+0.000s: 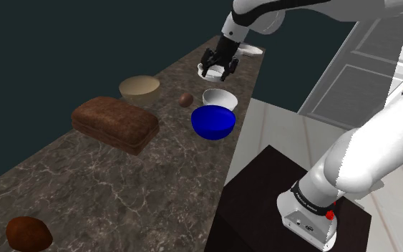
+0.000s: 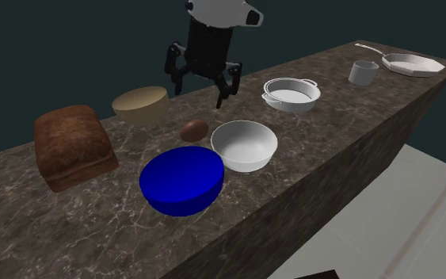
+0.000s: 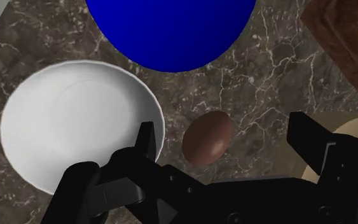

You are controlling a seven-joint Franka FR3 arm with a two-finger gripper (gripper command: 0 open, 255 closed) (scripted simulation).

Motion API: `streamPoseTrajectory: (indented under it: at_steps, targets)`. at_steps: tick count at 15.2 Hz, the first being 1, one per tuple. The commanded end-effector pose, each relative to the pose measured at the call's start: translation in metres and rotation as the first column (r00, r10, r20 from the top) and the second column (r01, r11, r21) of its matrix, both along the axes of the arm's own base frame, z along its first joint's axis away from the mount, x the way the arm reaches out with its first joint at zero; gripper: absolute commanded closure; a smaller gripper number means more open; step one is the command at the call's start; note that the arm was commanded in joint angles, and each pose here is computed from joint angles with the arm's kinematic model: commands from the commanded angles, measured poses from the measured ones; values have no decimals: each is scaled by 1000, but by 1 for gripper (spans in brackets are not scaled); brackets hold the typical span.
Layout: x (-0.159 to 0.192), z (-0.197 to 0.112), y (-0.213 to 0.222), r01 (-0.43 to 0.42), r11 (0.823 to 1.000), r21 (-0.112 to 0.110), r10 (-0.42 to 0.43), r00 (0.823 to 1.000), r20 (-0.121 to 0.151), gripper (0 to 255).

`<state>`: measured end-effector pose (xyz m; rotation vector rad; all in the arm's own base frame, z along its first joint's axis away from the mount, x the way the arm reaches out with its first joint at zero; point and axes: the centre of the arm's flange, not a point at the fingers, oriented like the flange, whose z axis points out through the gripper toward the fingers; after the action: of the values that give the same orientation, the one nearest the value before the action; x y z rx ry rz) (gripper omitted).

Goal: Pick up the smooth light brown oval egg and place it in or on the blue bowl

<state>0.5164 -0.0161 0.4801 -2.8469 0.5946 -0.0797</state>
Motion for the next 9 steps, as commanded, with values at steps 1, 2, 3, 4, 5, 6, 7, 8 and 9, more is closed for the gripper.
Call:
streamPoseTrajectory:
  at_steps: [1, 2, 3, 4, 5, 6, 7, 8, 9]
  targets:
    - [23, -20, -6, 35, 999, 26, -34, 999, -15, 0]
    - [33, -29, -9, 51, 998, 39, -50, 998, -23, 0]
    - [43, -39, -12, 68, 996, 51, -66, 997, -31, 0]
    - [52, -48, -15, 85, 994, 64, -82, 996, -39, 0]
    - [62, -58, -18, 101, 992, 76, -98, 994, -47, 0]
    - [71, -68, -21, 118, 989, 88, -114, 992, -56, 0]
    - [81, -78, -24, 135, 986, 100, -129, 990, -65, 0]
    - [90, -88, -27, 152, 982, 111, -144, 987, -74, 0]
    - [99, -99, -31, 169, 978, 123, -160, 984, -83, 0]
